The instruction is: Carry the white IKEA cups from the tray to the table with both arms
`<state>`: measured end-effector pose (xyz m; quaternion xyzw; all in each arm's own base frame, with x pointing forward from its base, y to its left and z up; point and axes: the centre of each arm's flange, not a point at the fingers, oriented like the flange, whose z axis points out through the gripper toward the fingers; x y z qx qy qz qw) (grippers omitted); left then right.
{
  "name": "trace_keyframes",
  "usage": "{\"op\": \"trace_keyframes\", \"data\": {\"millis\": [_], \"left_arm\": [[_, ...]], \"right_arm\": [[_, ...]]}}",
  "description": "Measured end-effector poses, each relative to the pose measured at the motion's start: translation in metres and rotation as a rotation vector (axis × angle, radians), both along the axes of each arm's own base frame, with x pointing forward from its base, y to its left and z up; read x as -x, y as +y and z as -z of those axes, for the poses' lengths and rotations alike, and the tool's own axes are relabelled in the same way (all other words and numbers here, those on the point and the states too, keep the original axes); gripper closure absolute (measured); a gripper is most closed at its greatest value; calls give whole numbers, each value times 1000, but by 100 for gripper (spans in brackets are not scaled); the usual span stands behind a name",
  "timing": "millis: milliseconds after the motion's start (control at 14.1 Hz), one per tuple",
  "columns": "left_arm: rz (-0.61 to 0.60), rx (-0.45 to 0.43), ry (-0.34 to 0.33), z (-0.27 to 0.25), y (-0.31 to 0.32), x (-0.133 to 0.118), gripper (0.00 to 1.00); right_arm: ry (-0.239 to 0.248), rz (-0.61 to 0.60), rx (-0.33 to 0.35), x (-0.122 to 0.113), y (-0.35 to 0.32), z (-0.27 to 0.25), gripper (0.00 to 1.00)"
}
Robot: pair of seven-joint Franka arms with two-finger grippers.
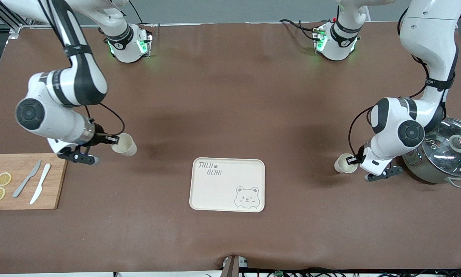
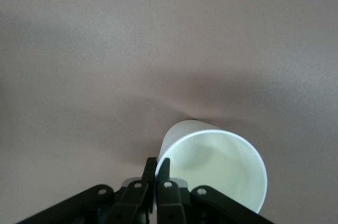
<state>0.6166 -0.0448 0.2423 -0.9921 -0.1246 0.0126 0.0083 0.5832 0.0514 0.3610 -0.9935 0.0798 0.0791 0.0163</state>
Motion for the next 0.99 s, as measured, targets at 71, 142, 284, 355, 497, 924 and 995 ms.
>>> {"op": "trace_keyframes", "data": {"millis": [71, 142, 284, 355, 497, 924, 995], "left_arm": [[0, 0, 3, 2, 0, 0, 82], [0, 0, 4, 3, 0, 0, 73], [-8, 1, -4, -1, 5, -2, 52], [-14, 2, -14, -7, 8, -4, 43], [-19, 0, -33, -30, 14, -6, 23], [51, -22, -103, -150, 21, -4, 0], [61, -27, -98, -168, 27, -3, 0]], "right_arm": [[7, -33, 0, 3, -19, 6, 98], [9, -64, 11, 7, -35, 16, 98], [-4, -105, 21, 20, -62, 45, 98], [-18, -127, 18, 27, -75, 60, 98], [-27, -148, 11, 38, -96, 80, 98], [-21, -196, -17, 47, -162, 112, 98], [-10, -194, -21, 48, -162, 119, 98]]}}
